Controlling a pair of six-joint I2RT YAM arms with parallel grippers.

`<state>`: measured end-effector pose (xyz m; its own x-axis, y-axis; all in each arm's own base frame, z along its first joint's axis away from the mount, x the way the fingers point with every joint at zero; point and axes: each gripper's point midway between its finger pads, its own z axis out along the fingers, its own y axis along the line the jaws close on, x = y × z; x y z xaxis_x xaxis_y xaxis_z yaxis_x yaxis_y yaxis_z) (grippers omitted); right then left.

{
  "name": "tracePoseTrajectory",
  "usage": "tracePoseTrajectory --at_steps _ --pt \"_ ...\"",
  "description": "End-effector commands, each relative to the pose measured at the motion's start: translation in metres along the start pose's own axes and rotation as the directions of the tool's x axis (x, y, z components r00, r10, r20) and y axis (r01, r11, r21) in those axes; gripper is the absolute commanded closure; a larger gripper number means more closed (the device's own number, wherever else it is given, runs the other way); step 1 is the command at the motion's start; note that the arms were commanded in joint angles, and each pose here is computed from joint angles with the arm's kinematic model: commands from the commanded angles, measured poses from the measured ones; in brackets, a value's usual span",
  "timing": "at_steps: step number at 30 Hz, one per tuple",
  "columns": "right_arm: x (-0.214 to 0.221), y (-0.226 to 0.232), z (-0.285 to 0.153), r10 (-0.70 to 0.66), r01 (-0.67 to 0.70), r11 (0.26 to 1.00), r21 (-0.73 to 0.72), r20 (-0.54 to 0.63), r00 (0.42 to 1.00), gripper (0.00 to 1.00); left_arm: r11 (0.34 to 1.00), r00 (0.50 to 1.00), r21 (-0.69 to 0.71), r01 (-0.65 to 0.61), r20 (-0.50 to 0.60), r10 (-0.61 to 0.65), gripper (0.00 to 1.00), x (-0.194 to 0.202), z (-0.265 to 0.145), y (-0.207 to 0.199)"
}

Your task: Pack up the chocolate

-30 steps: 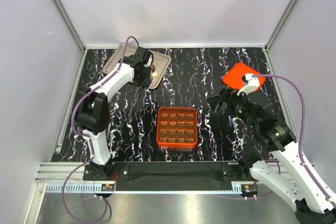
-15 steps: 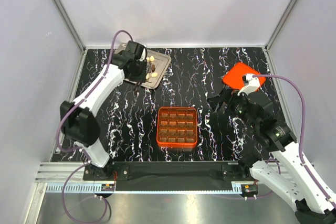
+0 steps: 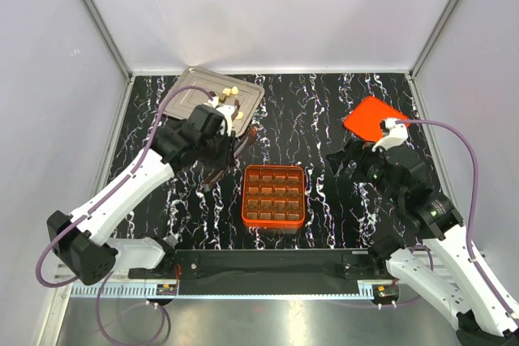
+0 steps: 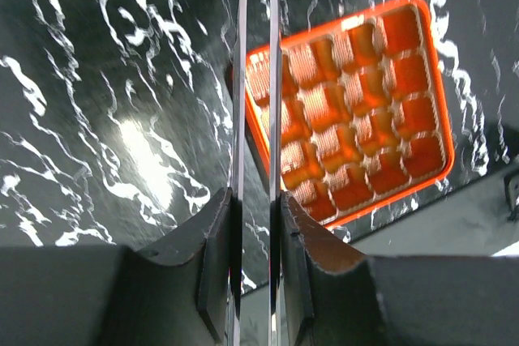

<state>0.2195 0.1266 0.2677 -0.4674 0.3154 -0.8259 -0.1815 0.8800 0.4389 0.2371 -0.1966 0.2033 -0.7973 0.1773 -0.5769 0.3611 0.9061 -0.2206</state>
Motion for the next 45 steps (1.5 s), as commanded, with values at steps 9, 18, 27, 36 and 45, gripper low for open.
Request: tracePoseTrajectory --at_steps 9,18,27,36,45 --pt "-0.018 0.004 -0.011 0.048 -0.048 0.999 0.005 0.059 0.997 0.00 0.997 1.000 0.075 0.001 -0.014 0.000 0.74 0.037 0.002 -0.015" --pt "-0.017 0.004 -0.014 0.068 -0.068 0.998 -0.003 0.063 0.996 0.00 0.996 0.999 0.093 0.011 -0.051 -0.006 0.73 0.055 0.016 -0.017" --pt "-0.016 0.002 -0.014 0.065 -0.065 0.998 0.004 0.067 0.996 0.00 0.997 0.997 0.081 0.011 -0.080 -0.004 0.62 0.064 0.025 -0.015" --pt "-0.015 0.001 -0.009 0.061 -0.062 0.998 0.008 0.067 0.996 0.00 0.997 0.999 0.078 0.011 -0.054 -0.007 0.54 0.045 0.004 -0.021" --pt "-0.015 0.005 -0.006 0.069 -0.069 0.998 -0.007 0.062 0.996 0.00 0.988 0.996 -0.152 -0.019 0.081 0.032 0.54 -0.026 -0.020 0.007"
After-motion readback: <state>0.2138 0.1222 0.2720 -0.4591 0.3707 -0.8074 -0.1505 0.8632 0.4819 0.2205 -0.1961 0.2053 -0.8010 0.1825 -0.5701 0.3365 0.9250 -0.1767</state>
